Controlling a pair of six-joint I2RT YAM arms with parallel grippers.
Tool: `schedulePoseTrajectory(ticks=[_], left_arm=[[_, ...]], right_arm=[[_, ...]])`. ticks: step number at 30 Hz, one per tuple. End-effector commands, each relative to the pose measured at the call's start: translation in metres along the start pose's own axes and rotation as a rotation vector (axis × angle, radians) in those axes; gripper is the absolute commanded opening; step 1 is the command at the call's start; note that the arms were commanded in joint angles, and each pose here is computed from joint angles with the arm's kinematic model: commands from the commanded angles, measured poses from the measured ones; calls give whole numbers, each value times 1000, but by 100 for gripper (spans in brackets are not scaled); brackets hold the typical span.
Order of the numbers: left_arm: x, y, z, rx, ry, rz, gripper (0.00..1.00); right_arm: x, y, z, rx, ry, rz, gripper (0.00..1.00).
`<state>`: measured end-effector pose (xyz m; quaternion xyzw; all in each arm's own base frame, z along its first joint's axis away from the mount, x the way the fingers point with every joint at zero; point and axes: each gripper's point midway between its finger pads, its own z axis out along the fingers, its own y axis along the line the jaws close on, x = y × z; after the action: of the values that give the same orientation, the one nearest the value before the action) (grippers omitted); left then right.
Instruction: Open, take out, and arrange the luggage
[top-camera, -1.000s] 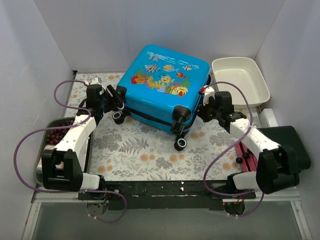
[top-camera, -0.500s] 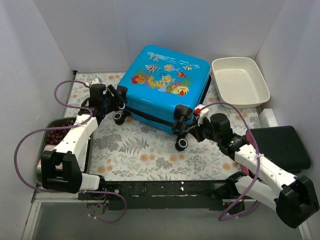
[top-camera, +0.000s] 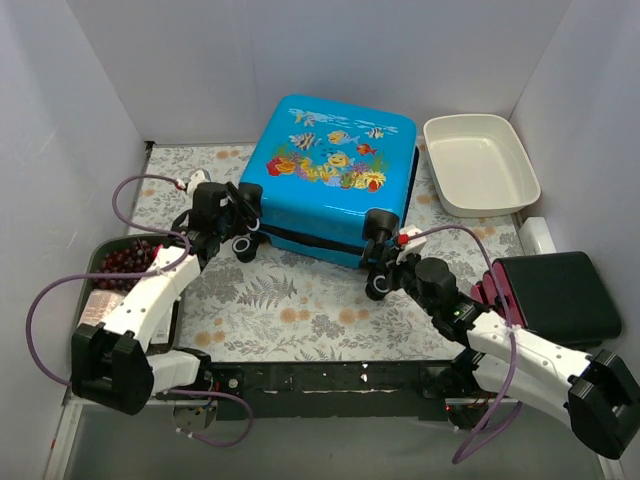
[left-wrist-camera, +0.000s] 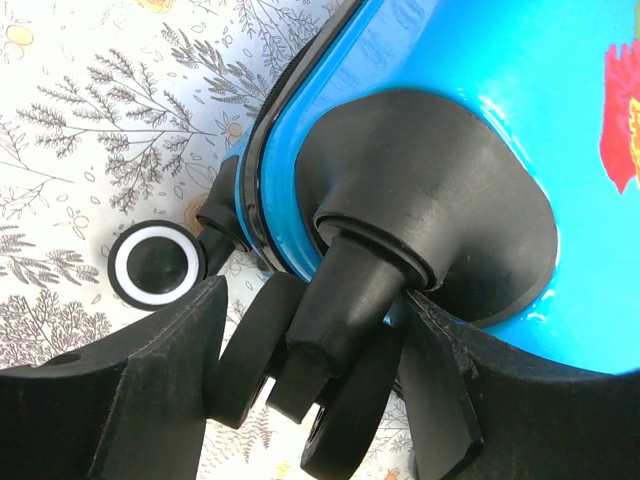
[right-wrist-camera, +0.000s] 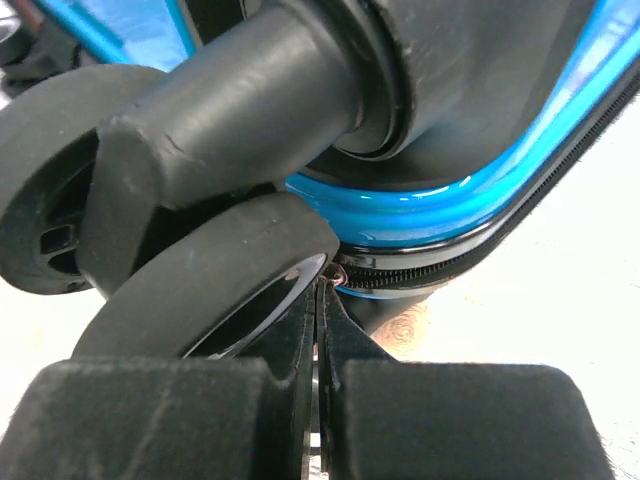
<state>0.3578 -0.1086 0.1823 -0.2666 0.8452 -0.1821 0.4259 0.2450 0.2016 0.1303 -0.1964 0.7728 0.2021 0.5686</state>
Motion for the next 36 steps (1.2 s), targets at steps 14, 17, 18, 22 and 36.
schedulePoseTrajectory(ticks=[14,17,18,22,36], left_arm=[[137,-46,-73,219,233,148,0],[152,-62,-83,263,257,153,0],[154,-67,-86,278,261,153,0],[165,-83,-99,334,265,148,0],[149,-141,-124,502,211,58,0]], right_arm=[[-74,-58,29,61,-259,206,1],[-75,-58,31,52,-266,208,1],[-74,-57,32,43,-266,204,1],[-75,-46,33,-26,-271,196,1],[-52,11,24,-260,-228,168,1]])
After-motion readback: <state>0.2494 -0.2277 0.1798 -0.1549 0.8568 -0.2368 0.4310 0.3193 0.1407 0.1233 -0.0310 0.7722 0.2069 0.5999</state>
